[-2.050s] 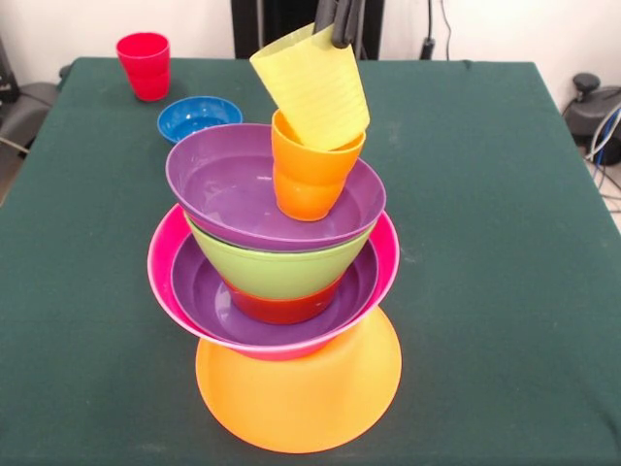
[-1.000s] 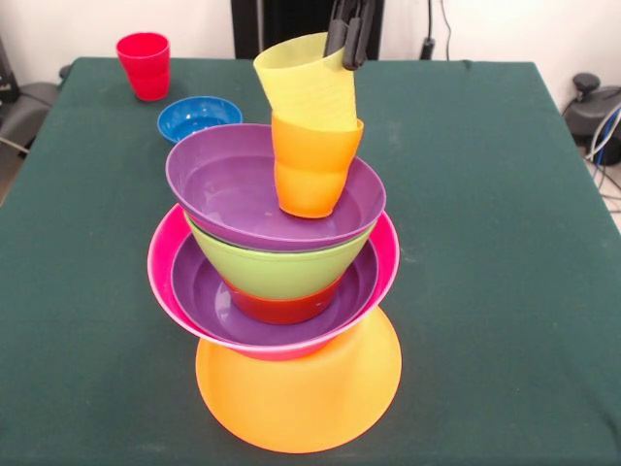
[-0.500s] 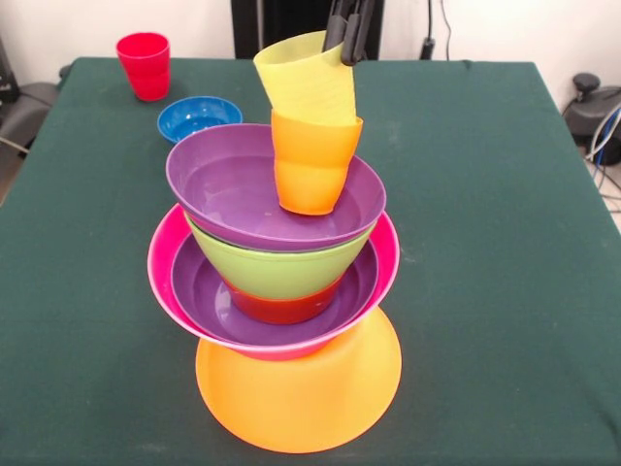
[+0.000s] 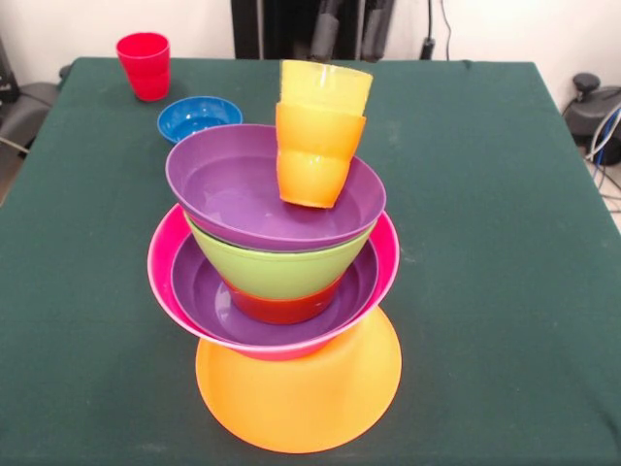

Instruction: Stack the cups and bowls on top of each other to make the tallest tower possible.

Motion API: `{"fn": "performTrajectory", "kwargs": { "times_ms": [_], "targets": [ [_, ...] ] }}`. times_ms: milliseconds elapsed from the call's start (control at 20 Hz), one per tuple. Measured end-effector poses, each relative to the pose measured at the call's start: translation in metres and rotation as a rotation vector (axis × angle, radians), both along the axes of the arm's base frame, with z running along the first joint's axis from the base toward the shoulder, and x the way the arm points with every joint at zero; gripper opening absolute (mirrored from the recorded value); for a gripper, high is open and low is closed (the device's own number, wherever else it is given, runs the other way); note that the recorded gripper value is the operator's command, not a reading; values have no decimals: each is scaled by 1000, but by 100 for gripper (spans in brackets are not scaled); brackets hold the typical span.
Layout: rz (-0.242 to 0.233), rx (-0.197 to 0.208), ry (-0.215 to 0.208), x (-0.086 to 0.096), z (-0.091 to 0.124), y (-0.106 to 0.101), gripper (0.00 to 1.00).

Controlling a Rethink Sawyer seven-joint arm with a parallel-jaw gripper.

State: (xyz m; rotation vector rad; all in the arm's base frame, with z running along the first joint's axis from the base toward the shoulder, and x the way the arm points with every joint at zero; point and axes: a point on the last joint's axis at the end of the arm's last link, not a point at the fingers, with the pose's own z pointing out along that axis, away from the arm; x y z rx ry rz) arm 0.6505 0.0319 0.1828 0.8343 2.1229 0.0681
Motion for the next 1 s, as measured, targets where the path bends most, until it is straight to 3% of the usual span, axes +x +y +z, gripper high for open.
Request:
{"fn": "performTrajectory", "kwargs": {
  "times_ms": [1000],
  "targets": [
    [-23, -11, -5, -1, 3, -8, 100]
  ]
}}
